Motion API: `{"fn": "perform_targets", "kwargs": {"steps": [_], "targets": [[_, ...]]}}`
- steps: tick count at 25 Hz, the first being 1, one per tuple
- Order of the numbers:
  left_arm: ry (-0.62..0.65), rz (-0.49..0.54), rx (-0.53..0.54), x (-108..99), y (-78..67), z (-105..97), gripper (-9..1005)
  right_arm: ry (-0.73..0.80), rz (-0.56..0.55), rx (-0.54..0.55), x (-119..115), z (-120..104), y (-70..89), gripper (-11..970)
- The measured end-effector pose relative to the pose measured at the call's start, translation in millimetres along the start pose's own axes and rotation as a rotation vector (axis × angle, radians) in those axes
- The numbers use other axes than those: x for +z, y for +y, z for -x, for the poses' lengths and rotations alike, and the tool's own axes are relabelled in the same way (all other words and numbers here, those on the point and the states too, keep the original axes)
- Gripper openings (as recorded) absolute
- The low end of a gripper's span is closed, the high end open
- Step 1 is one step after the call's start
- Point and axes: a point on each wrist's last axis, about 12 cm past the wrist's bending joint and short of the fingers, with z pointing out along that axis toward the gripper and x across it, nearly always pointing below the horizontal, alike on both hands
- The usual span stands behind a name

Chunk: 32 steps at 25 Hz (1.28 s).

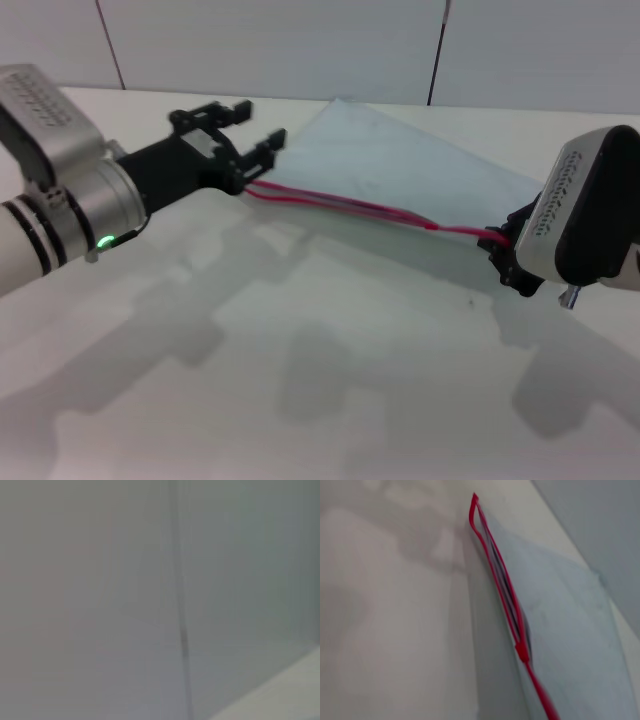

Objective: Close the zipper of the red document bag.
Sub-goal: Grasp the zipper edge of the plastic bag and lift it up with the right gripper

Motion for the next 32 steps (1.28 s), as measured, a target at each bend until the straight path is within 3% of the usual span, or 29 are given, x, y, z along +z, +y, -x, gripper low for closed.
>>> {"fn": "perform_targets", "kwargs": {"steps": [10, 14, 21, 32], "targets": [[0.092, -0.236, 0.207, 17, -17.7, 28, 536, -0.023, -0.013, 0.004, -5, 6, -0.7, 49], [0.110, -0.312, 0.333, 28, -33.2, 36, 535, -0.021, -0.003, 0.007, -5, 8, -0.3, 48], [0.122, -0.384, 0.449, 45, -45.0, 45, 532, -0.022, 0.000, 0.010, -6, 10, -1.1, 51], [0.129, -0.432, 0.586, 54, -49.2, 51, 529, -0.061, -0.002, 0.012, -10, 20, -2.3, 55]]}}
